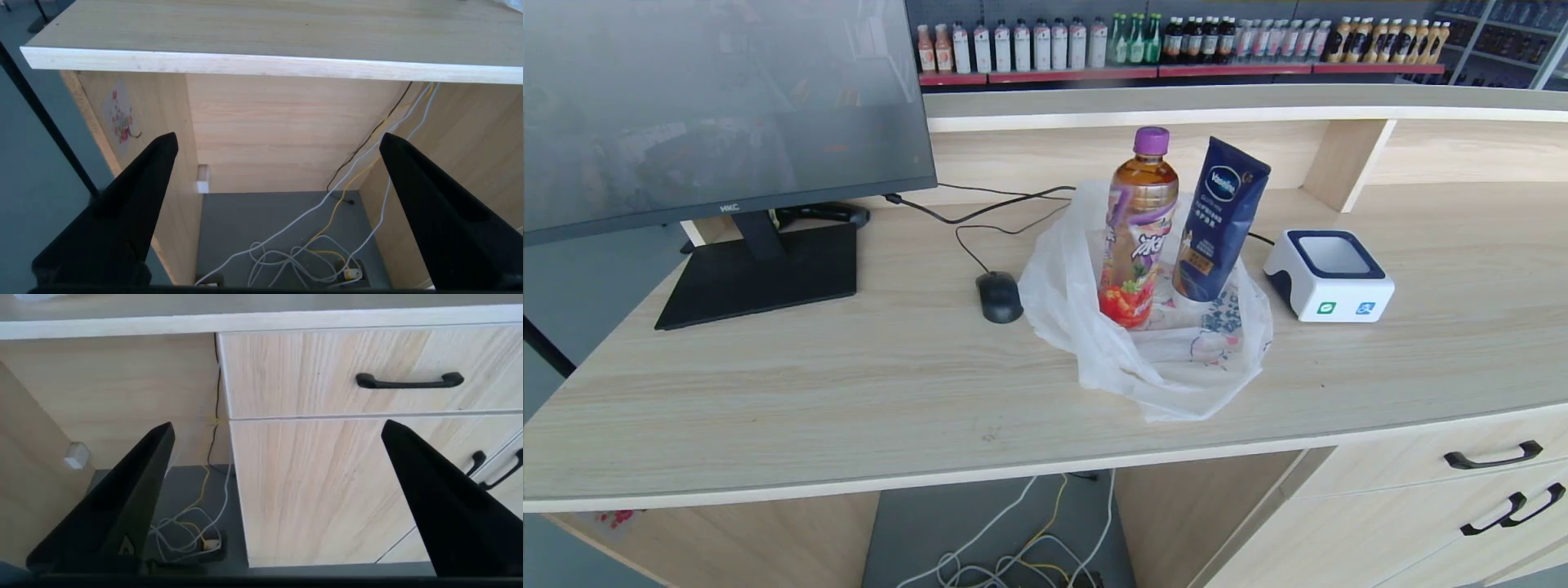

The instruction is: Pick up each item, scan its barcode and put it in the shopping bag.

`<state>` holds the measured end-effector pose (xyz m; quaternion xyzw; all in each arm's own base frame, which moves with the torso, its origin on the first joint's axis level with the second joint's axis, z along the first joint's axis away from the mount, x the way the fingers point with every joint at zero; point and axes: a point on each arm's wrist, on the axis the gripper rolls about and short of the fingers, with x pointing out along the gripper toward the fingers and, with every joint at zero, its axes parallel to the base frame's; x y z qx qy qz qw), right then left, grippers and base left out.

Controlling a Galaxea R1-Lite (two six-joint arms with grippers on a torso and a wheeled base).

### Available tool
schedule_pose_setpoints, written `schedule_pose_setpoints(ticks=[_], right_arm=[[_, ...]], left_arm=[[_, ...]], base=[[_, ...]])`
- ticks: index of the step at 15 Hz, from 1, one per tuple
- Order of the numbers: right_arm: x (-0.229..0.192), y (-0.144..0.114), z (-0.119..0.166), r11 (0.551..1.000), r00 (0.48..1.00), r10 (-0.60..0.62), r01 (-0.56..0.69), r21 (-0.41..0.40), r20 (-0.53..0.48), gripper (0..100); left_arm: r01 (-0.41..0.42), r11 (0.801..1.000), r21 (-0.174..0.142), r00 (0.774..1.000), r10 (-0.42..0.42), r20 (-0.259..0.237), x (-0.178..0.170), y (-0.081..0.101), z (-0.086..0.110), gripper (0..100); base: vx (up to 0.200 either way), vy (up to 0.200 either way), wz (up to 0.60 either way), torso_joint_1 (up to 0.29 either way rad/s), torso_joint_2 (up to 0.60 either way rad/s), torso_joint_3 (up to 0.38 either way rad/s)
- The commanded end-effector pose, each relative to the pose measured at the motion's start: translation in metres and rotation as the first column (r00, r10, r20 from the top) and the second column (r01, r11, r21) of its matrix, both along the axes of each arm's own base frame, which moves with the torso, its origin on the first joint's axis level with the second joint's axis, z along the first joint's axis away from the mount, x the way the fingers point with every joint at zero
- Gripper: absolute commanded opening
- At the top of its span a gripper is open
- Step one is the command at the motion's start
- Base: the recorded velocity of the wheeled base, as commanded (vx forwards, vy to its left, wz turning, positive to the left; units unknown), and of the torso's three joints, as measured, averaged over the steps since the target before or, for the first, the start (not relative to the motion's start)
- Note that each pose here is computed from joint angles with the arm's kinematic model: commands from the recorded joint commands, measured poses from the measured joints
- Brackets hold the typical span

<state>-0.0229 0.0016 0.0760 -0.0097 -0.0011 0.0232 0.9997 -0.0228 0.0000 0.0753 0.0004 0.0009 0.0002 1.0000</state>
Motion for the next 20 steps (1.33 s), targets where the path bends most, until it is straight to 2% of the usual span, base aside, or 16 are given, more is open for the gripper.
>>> schedule_pose_setpoints(ticks=[1, 6, 20], right_arm=[[0.0001, 0.0, 0.0, 1.0, 1.0, 0.0, 0.0, -0.001, -0.002, 100], [0.0001, 0.0, 0.0, 1.0, 1.0, 0.0, 0.0, -0.001, -0.002, 100], [0.0002, 0.0, -0.0003, 1.0, 1.0, 0.0, 0.0, -0.01, -0.001, 100]], left_arm=[[-0.001, 1.0, -0.001, 1.0, 0.001, 0.0, 0.0, 0.0, 0.0, 100], [-0.001, 1.0, -0.004, 1.0, 0.001, 0.002, 0.0, 0.0, 0.0002, 100], [-0.001, 1.0, -0.007, 1.0, 0.001, 0.0, 0.0, 0.0, 0.0, 100]], base=[[0.0, 0.0, 0.0, 0.0, 0.0, 0.0], [0.0, 0.0, 0.0, 0.0, 0.0, 0.0], [0.0, -0.2, 0.0, -0.001, 0.0, 0.001]])
